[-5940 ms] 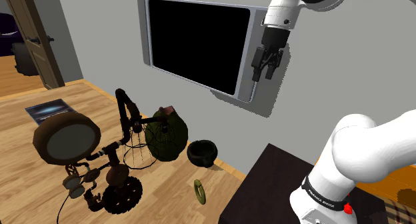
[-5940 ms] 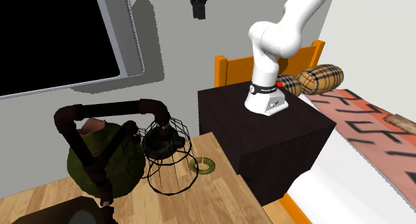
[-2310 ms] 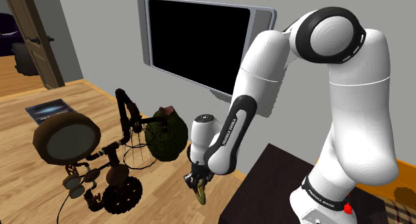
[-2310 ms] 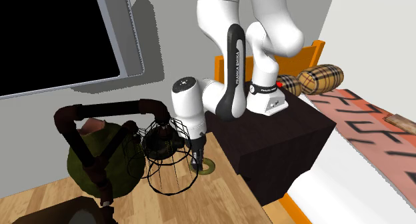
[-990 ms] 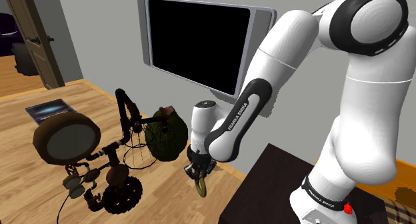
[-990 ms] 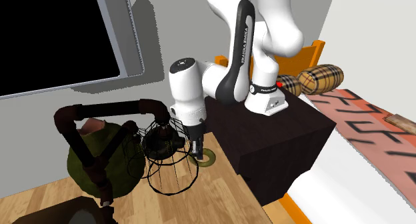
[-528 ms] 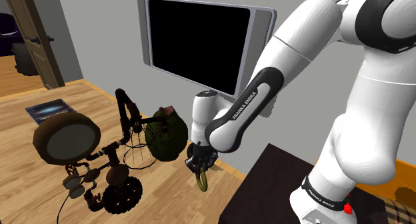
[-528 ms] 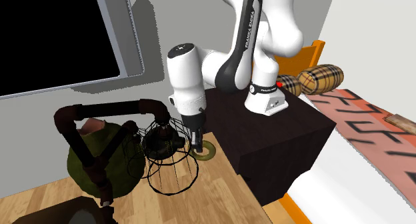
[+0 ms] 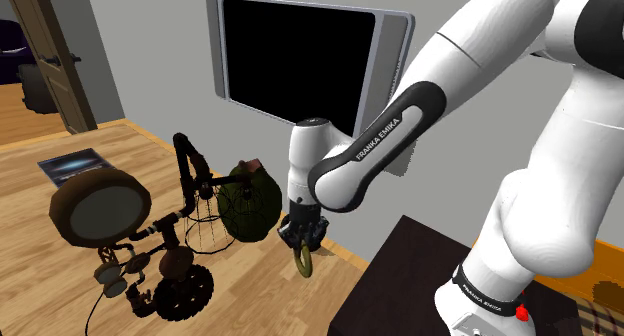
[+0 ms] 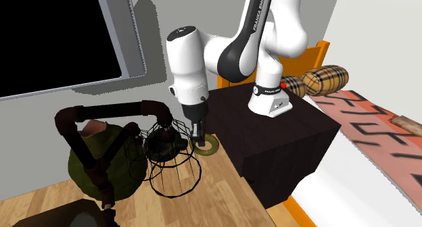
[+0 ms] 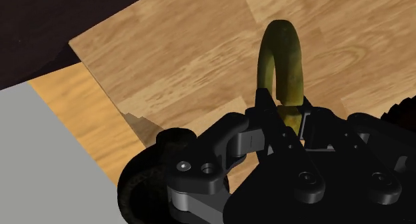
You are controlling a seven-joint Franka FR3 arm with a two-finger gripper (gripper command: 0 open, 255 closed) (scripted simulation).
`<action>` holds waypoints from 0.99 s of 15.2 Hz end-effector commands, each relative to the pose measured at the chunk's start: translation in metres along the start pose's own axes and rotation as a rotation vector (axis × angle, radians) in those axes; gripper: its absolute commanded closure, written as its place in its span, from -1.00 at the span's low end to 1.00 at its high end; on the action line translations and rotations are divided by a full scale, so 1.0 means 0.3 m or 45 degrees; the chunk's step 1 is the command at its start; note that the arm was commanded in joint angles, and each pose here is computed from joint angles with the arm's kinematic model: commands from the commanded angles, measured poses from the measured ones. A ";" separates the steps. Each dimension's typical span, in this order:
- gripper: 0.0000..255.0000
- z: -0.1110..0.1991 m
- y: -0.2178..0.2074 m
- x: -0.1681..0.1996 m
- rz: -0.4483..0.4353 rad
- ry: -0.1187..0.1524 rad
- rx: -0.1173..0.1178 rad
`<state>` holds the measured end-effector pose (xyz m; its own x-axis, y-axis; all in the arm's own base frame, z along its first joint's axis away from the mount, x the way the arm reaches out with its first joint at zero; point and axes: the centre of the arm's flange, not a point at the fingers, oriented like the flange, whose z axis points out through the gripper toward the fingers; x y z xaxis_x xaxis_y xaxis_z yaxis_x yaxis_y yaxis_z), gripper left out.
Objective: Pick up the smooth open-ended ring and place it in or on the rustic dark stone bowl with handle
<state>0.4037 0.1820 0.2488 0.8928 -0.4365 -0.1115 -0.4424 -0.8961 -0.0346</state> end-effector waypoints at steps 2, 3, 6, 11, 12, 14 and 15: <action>1.00 -0.055 0.000 -0.010 0.000 -0.001 0.000; 1.00 -0.073 0.000 -0.012 0.000 -0.001 0.000; 1.00 -0.111 -0.002 -0.016 0.000 -0.001 0.000; 1.00 -0.161 0.097 0.174 0.000 -0.001 0.000; 1.00 -0.171 0.116 0.212 0.000 -0.001 0.000; 1.00 -0.191 0.156 0.288 0.000 -0.001 0.000; 1.00 -0.201 0.175 0.326 0.000 -0.001 0.000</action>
<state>0.4657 0.0972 0.2931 0.8923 -0.4372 -0.1120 -0.4432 -0.8957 -0.0348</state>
